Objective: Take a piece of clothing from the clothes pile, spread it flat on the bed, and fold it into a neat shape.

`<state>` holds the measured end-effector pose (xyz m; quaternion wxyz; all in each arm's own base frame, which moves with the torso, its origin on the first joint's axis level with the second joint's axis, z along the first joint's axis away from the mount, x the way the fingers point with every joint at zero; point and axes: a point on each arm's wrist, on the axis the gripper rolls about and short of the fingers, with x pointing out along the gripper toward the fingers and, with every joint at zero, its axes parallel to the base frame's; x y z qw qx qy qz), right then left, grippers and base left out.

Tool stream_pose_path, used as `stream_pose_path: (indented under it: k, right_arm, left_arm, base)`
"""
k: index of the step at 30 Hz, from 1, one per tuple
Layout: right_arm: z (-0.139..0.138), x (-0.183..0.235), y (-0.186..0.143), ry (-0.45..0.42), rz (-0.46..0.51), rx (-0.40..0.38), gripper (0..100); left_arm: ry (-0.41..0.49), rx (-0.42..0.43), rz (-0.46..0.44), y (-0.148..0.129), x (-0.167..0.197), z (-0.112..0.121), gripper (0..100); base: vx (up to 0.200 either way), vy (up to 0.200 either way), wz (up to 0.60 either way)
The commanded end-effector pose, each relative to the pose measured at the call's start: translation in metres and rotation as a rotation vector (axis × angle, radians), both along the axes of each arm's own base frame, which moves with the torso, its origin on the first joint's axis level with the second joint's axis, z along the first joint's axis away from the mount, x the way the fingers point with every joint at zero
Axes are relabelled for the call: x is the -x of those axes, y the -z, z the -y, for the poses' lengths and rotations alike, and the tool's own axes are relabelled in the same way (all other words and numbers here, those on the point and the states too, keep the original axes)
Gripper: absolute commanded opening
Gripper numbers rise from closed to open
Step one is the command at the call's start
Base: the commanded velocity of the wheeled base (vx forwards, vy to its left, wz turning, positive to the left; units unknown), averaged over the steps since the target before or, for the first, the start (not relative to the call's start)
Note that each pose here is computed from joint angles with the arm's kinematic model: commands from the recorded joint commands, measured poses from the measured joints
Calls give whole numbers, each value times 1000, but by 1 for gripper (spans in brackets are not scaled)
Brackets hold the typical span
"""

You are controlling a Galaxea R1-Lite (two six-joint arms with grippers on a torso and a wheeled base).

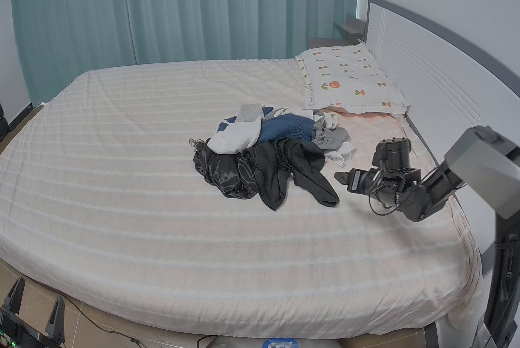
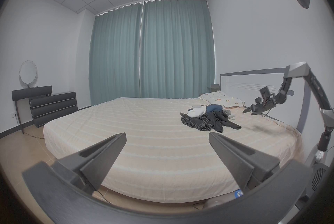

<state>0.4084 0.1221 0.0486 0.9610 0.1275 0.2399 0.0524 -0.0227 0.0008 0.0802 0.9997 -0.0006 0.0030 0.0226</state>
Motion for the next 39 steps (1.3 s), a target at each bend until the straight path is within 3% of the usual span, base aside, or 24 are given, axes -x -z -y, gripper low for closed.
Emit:
stream_pose_path:
  k: [1, 11, 24, 25, 33, 39]
  right_arm:
    - [-25, -35, 83, 20, -79, 31, 100]
    - [-39, -70, 96, 36, -40, -5, 100]
    - [-52, -82, 109, 23, -18, -8, 100]
    - [-52, -82, 109, 23, -18, -8, 0]
    - [-46, -76, 81, 34, 7, -28, 0]
    - [-32, -33, 42, 18, -10, -110, 0]
  left_arm:
    - [-1, 0, -2, 5, 0, 0, 100]
    - [-1, 0, -2, 5, 0, 0, 100]
    - [-1, 0, -2, 5, 0, 0, 100]
    - [-1, 0, -2, 5, 0, 0, 100]
    - [-1, 0, -2, 5, 0, 0, 100]
    - [-1, 0, -2, 5, 0, 0, 100]
  base:
    - [0, 0, 0]
    - [0, 0, 0]
    - [0, 0, 0]
    - [0, 0, 0]
    - [0, 0, 0]
    - [0, 0, 0]
